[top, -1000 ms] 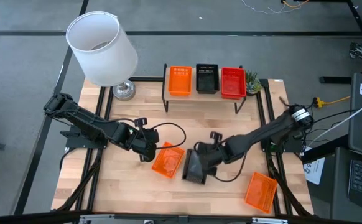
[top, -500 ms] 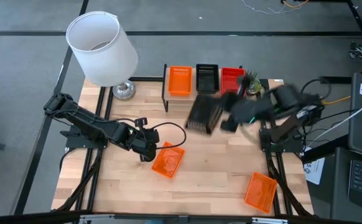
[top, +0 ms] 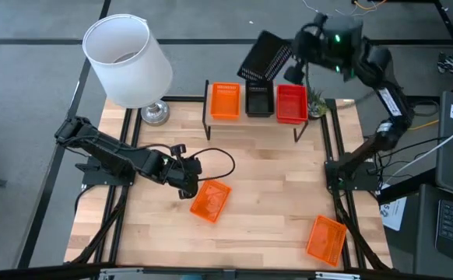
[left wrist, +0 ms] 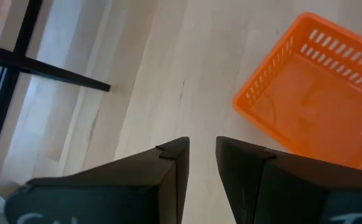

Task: Stack baskets on shelf by color
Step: Stack the black basket on the other black basket on the shelf

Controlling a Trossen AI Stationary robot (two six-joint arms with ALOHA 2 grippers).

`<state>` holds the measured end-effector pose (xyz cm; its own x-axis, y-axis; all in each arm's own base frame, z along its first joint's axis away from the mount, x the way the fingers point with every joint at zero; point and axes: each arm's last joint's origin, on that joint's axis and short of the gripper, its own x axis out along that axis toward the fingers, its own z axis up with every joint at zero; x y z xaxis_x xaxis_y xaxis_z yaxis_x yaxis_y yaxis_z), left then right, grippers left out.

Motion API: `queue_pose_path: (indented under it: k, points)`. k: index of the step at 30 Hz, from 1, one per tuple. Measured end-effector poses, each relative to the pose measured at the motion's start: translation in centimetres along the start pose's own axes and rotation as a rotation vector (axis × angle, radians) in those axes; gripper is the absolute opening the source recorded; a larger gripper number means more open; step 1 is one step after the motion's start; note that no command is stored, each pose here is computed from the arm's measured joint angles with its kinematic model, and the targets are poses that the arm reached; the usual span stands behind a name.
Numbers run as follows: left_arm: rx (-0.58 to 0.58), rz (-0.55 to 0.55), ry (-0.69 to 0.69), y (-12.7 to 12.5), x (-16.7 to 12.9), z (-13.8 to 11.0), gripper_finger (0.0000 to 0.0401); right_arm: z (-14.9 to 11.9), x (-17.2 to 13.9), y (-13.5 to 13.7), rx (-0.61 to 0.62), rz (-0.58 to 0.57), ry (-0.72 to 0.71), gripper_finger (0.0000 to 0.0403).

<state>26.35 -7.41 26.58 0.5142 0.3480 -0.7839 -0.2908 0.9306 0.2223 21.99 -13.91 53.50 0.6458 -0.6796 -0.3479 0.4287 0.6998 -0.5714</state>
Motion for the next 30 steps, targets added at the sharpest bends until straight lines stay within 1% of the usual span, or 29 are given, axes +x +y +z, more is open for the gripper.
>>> queue_pose_path:
  k: [3,6,10,13,15,17,19,20,23,27,30]
  points:
    - [-0.011,0.004,-0.002,0.2,0.1,0.1,0.0073,-1.9,3.2,-1.4,0.052,0.100,0.050,0.0003]
    - [-0.021,0.015,-0.001,0.5,0.3,0.3,0.0073,-3.7,6.5,-1.8,0.093,0.212,0.115,0.0003]
    - [-0.033,0.041,-0.005,0.9,0.5,0.4,0.0073,-5.7,9.9,-1.8,0.042,0.275,0.226,0.0003]
    - [-0.042,0.049,-0.003,1.2,0.6,0.5,0.0073,-7.0,11.5,-1.9,0.031,0.304,0.295,0.0003]
    - [-0.047,0.052,-0.001,1.3,0.7,0.6,0.0073,-7.4,11.7,-2.2,0.022,0.319,0.287,0.0003]
    - [-0.050,0.055,0.000,1.4,0.8,0.6,0.0073,-7.6,11.5,-2.5,0.002,0.384,0.245,0.0003]
    - [-0.054,0.059,0.001,1.6,0.8,0.6,0.0073,-7.8,11.0,-3.2,0.008,0.415,0.210,0.0003]
    - [-0.055,0.059,0.001,1.6,0.9,0.6,0.0073,-7.8,10.8,-3.6,0.012,0.410,0.197,0.0003]
    - [-0.063,0.065,0.004,1.8,1.0,0.7,0.0073,-8.0,10.1,-4.9,0.074,0.388,0.177,0.0003]
    - [-0.079,0.075,0.007,2.2,1.2,0.8,0.0073,-9.0,9.5,-4.9,0.113,0.454,0.241,0.0003]
    - [-0.087,0.080,0.009,2.4,1.3,0.9,0.0073,-9.7,9.7,-4.4,0.143,0.530,0.297,0.0003]
